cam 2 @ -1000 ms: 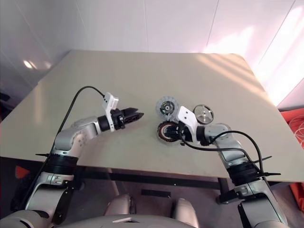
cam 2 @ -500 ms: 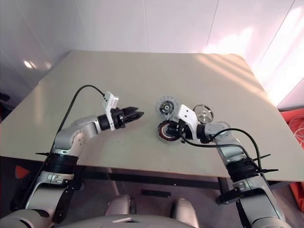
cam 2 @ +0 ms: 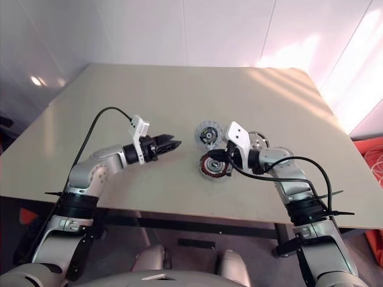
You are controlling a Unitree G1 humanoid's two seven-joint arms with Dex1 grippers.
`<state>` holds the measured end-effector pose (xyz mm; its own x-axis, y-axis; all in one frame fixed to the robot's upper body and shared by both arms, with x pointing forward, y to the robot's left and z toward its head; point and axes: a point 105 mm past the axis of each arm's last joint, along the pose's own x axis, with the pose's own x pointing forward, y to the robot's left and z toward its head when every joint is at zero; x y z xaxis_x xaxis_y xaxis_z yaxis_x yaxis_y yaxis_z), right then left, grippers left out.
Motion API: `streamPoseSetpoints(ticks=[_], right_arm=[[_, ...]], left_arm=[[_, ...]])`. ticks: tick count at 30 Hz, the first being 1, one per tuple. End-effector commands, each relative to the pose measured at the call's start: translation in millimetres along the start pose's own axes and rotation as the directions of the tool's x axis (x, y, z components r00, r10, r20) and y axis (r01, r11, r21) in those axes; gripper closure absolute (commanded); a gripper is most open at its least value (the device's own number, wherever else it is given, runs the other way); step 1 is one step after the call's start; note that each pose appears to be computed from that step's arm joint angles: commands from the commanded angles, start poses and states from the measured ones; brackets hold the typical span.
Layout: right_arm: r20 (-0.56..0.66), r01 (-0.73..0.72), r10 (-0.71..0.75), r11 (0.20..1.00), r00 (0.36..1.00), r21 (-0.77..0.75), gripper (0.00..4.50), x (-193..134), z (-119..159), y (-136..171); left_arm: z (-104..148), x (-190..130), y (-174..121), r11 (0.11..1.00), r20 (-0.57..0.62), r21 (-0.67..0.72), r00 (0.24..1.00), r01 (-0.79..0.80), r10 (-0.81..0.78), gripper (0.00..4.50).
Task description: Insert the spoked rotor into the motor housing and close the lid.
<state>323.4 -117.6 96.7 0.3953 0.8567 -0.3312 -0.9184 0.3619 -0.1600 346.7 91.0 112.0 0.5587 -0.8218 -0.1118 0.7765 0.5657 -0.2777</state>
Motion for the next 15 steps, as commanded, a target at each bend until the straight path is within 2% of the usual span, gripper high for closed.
streamPoseSetpoints(ticks=[1, 9, 15], right_arm=[[0.013, 0.029, -0.029, 0.999, 0.999, -0.016, 4.46, -2.2, 4.3, -6.8], [-0.033, 0.08, -0.079, 0.997, 0.996, 0.013, 4.46, 0.8, -15.8, -14.8], [-0.026, 0.067, -0.066, 0.998, 0.997, 0.018, 4.46, -0.1, -15.8, -11.1]], left_arm=[[16.2, 0.5, -2.5, 0.999, 0.038, 0.053, 0.999, 0.004, -0.006, 1.84], [17.9, 0.2, -4.4, 0.998, 0.037, 0.058, 0.999, 0.003, -0.006, 1.84], [17.1, -0.2, -1.9, 0.998, 0.035, 0.058, 0.999, -0.002, 0.0, 1.84]])
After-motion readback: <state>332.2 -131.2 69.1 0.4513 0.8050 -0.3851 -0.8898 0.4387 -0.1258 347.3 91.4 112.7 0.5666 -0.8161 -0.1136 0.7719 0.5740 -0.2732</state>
